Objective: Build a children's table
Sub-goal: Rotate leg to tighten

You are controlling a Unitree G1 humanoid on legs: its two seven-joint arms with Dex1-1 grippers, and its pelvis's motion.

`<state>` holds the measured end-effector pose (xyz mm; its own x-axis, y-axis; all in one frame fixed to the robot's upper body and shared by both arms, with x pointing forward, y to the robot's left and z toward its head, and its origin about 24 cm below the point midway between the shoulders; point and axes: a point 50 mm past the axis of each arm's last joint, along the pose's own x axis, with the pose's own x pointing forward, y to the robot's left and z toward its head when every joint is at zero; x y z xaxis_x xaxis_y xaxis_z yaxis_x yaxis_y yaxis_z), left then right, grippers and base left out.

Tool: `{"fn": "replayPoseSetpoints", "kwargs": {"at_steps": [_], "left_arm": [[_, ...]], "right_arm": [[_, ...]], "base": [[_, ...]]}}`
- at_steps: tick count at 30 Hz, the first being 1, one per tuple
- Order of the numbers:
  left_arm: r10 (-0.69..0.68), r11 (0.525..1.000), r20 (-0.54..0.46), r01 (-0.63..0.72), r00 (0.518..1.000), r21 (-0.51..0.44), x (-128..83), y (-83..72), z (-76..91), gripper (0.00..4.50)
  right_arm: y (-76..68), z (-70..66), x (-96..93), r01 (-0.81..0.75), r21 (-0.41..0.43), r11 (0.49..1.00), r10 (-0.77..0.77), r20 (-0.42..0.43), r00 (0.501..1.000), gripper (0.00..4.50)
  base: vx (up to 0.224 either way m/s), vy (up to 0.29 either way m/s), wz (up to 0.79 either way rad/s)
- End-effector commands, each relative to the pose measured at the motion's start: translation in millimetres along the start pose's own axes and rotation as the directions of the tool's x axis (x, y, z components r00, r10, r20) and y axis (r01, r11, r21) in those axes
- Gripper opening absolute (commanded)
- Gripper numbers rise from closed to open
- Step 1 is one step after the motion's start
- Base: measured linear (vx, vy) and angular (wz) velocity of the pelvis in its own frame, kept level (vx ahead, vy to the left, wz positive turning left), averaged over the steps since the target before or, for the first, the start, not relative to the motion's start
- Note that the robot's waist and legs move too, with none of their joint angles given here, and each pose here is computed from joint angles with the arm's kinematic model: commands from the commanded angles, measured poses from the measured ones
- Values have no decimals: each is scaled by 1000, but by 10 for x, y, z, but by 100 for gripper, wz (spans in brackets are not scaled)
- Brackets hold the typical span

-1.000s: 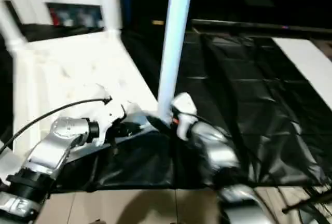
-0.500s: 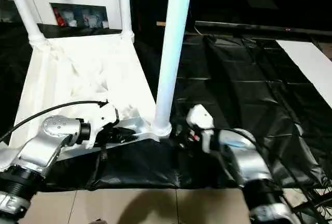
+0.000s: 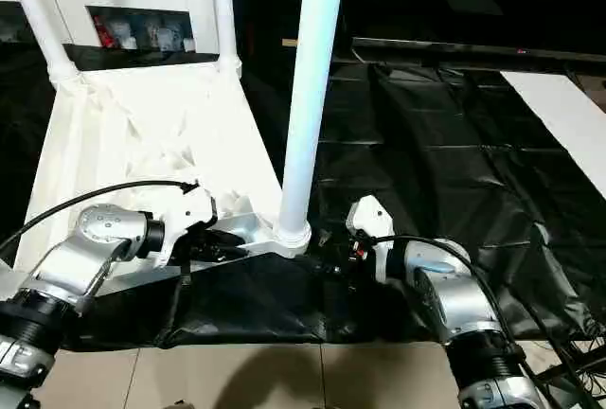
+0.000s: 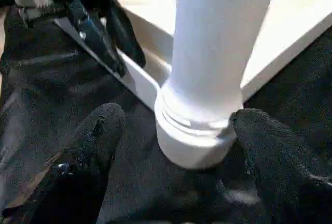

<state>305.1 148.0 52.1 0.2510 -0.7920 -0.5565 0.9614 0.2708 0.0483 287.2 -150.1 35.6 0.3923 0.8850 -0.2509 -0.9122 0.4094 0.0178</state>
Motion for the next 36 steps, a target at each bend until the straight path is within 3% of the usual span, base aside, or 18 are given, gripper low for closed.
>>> {"fn": "replayPoseSetpoints", "kwargs": {"at_steps": [1,3,6,7,18,28,36], "left_arm": [[26,999,-48,-27,999,-20,23,19,-77,72],[17,1000,-43,-18,999,-21,43,21,-63,39],[8,1000,-53,-8,999,-12,57,15,-64,33],[-3,1000,-63,3,998,-7,60,7,-73,8],[-98,995,-58,99,994,25,64,-80,-86,8],[-145,989,-46,147,988,29,43,-122,-80,0],[-148,989,-33,148,988,4,7,-104,-95,0]], "right_arm": [[-37,49,17,11,-19,1000,-11,3,1000,379],[-44,73,67,7,-21,1000,-7,7,1000,379],[-51,89,122,3,-34,999,-3,0,1000,379],[-63,99,149,7,-42,999,-7,-5,1000,379],[-142,138,332,-30,-86,996,25,-61,998,379],[-168,148,421,-109,-55,992,105,-84,991,283],[-158,124,492,-132,-15,991,131,-75,989,263]], "base": [[0,0,0],[0,0,0],[0,0,0],[0,0,0],[0,0,0],[0,0,0],[0,0,0]]}}
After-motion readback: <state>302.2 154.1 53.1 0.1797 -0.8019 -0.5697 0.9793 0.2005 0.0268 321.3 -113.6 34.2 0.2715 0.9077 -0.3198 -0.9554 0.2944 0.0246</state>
